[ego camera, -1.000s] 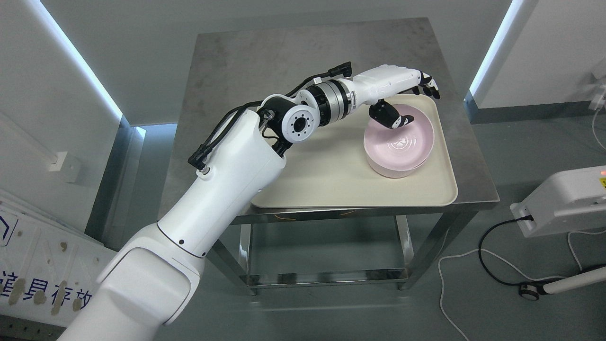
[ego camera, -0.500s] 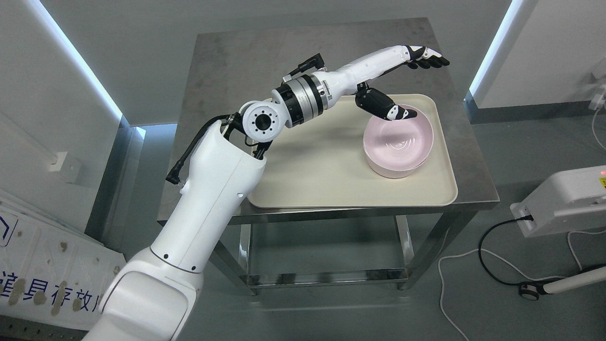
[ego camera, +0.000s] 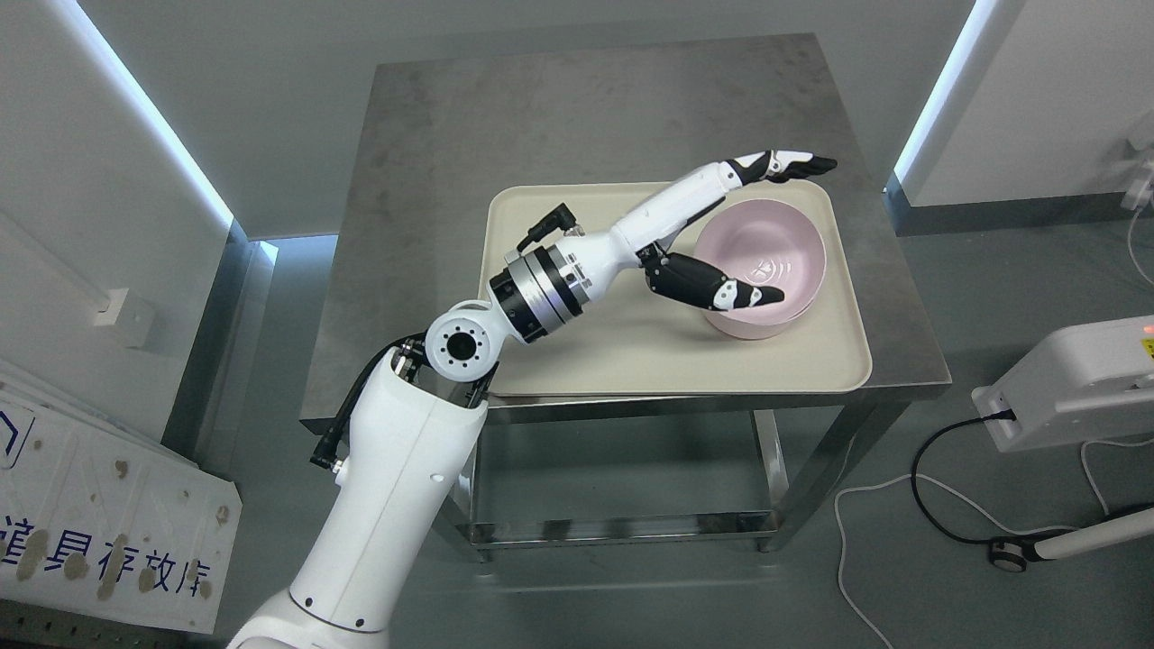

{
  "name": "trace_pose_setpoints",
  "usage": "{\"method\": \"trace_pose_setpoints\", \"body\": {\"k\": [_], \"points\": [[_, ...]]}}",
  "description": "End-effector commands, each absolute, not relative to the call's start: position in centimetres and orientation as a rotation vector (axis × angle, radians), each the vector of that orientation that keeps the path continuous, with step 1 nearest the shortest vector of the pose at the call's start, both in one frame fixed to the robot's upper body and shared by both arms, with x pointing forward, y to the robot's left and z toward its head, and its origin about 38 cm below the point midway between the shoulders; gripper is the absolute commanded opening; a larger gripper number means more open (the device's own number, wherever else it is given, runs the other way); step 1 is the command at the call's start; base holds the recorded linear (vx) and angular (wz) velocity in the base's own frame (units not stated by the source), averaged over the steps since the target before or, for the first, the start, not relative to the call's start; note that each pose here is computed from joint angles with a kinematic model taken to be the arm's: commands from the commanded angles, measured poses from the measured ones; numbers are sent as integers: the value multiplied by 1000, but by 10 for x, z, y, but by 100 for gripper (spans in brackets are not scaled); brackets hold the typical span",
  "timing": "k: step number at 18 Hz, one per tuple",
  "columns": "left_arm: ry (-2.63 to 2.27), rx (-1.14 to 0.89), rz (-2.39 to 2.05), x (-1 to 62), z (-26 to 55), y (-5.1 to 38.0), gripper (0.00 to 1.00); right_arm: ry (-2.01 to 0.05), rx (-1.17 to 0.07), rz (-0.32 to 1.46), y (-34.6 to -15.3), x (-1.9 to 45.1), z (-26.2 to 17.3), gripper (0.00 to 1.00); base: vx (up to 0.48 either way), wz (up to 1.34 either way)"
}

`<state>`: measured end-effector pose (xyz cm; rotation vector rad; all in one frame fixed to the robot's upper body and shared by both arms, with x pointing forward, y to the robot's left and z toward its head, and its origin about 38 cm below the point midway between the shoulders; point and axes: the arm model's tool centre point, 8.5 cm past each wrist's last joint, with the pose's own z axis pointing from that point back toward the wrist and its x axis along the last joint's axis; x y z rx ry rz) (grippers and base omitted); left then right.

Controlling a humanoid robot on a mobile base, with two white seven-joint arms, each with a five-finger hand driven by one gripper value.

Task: Stack pink IKEA bowls on left shelf middle
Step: 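Lower the left hand to the rim of the stacked bowls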

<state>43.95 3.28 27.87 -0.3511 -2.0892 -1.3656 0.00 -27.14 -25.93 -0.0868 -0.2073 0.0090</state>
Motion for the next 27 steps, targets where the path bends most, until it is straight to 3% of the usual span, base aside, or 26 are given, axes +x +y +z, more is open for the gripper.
{"method": "trace_pose_setpoints", "body": {"k": [1,12,16,20,27], "points": [[-2009,-139,-1621,405,252,11,83,-225,-105,6,-283,6,-258,100,0,0],[-1797,206,-1634,435,252,30,78,-225,-105,6,-283,6,-258,100,0,0],[-1786,290,-1674,440,263,30,71,-225,-105,6,-283,6,-258,100,0,0],[-1792,311,-1699,443,269,26,62,-225,-105,6,-283,6,-258,100,0,0],[-1711,319,-1829,429,239,6,62,-225,-105,6,-283,6,-258,100,0,0]]}}
